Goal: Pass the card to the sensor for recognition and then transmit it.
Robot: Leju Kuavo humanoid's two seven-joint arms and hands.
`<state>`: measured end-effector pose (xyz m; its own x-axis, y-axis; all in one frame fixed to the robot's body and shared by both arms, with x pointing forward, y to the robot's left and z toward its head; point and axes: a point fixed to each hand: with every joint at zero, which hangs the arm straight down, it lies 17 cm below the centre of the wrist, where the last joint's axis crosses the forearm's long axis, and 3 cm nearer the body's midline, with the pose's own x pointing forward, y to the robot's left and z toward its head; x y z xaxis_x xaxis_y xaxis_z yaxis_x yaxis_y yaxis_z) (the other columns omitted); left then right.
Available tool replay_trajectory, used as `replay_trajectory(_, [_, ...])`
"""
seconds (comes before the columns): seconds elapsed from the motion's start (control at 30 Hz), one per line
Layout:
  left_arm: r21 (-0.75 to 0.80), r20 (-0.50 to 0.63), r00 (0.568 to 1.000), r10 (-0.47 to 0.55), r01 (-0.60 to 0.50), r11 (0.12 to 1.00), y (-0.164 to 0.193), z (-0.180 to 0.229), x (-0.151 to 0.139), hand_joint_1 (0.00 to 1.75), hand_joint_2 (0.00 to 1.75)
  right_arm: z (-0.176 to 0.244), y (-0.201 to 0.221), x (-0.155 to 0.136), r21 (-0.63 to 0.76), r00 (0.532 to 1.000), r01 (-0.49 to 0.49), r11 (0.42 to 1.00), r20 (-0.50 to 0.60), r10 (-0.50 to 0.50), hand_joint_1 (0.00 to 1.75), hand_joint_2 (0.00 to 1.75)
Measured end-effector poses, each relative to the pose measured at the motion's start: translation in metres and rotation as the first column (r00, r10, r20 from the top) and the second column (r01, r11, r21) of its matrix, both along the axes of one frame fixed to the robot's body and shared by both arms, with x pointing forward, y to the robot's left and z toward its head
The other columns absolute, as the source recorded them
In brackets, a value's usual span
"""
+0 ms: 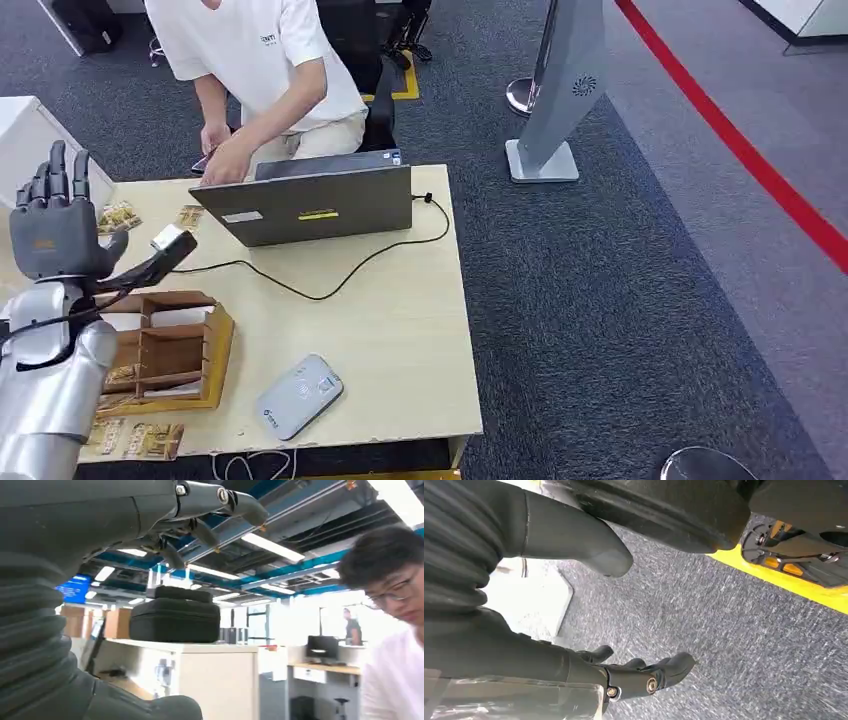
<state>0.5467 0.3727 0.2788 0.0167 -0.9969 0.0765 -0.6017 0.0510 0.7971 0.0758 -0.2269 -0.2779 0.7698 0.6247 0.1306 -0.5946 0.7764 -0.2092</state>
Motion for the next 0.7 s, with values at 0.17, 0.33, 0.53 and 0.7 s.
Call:
replay_trajectory(0.17, [0.023, 0.089, 0.982, -0.164, 0.163, 0.986, -0.086, -0.014, -0.080, 0.00, 1.75, -0.001, -0.002, -0.004, -0.003, 0.999, 0.040, 0.999, -0.006, -0.040, 0.00, 1.75])
replay_trajectory(0.33, [0.040, 0.143, 0.951, -0.274, 0.271, 0.962, -0.143, -0.020, -0.161, 0.00, 1.75, -0.001, -0.003, -0.011, -0.007, 0.999, 0.052, 0.999, -0.012, -0.052, 0.00, 1.75])
replay_trajectory(0.53, [0.040, 0.189, 0.924, -0.332, 0.331, 0.943, -0.161, -0.004, -0.198, 0.00, 1.75, -0.002, -0.004, -0.011, -0.008, 0.998, 0.060, 0.998, -0.010, -0.060, 0.00, 1.75])
replay_trajectory(0.7, [0.045, 0.190, 0.908, -0.373, 0.372, 0.927, -0.177, -0.004, -0.234, 0.00, 1.75, -0.002, -0.006, -0.012, -0.014, 0.997, 0.083, 0.996, -0.007, -0.083, 0.00, 1.75])
